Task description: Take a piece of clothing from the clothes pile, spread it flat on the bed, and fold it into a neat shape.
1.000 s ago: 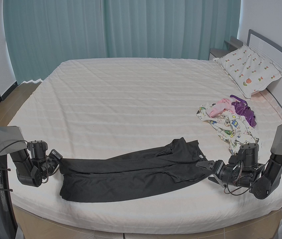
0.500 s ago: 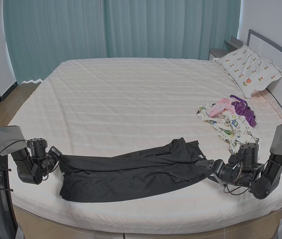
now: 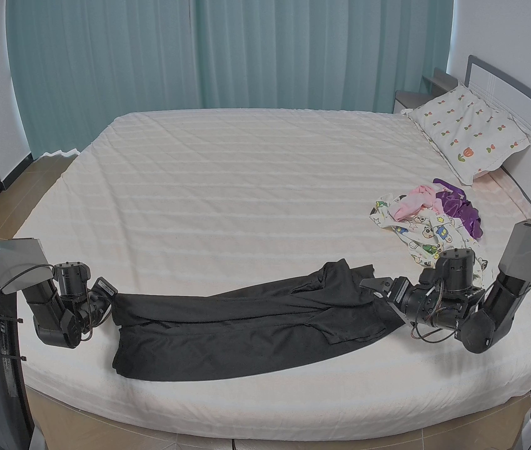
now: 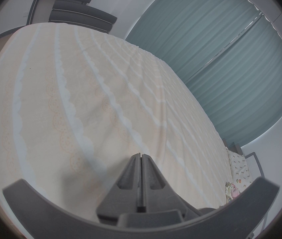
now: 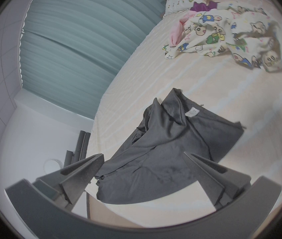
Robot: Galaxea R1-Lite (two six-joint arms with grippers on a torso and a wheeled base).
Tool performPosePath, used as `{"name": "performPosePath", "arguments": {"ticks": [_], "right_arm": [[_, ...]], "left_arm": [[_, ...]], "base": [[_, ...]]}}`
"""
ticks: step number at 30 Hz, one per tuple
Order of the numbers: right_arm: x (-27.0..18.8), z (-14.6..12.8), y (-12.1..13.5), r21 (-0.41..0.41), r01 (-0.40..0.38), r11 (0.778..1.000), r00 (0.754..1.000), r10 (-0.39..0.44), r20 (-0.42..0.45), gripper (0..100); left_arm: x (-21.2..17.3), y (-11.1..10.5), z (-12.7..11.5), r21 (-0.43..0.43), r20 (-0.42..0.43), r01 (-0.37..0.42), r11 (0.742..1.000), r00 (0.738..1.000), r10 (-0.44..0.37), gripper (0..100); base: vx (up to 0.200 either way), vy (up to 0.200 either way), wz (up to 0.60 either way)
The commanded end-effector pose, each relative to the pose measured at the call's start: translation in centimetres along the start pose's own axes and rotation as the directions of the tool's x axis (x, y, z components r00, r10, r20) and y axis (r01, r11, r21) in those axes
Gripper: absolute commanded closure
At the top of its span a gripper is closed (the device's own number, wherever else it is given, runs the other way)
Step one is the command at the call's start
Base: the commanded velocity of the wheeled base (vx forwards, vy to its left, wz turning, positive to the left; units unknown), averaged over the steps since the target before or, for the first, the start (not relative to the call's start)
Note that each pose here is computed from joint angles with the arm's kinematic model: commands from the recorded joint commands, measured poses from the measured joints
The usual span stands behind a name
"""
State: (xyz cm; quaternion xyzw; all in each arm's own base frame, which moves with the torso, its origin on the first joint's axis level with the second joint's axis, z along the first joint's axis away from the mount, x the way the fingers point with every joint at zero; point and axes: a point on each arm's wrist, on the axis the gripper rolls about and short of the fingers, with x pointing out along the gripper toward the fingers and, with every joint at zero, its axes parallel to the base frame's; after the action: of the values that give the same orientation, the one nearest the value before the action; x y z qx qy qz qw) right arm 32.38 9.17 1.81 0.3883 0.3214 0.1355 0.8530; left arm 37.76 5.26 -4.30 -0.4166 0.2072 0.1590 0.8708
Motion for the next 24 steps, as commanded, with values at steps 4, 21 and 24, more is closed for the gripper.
{"name": "performPosePath", "arguments": {"ticks": [4,21,24], "right_arm": [[6.7,2.3,0.3,-0.11,0.069,0.992,0.998,-0.067,0.022,0],[16.1,-1.5,4.0,-0.186,0.127,0.974,0.987,-0.143,-0.074,0],[16.8,-1.7,3.6,-0.202,0.142,0.969,0.984,-0.16,-0.076,0]], "left_arm": [[-0.1,0.1,-0.2,0.0,-0.005,-0.003,1.0,1.0,0.003,100],[-0.1,0.2,-0.2,0.0,-0.004,-0.008,1.0,1.0,0.008,100],[-0.1,0.2,-0.2,0.0,-0.004,-0.008,1.0,1.0,0.008,100]], "base": [[0.0,0.0,0.0],[0.0,0.0,0.0],[0.0,0.0,0.0]]}}
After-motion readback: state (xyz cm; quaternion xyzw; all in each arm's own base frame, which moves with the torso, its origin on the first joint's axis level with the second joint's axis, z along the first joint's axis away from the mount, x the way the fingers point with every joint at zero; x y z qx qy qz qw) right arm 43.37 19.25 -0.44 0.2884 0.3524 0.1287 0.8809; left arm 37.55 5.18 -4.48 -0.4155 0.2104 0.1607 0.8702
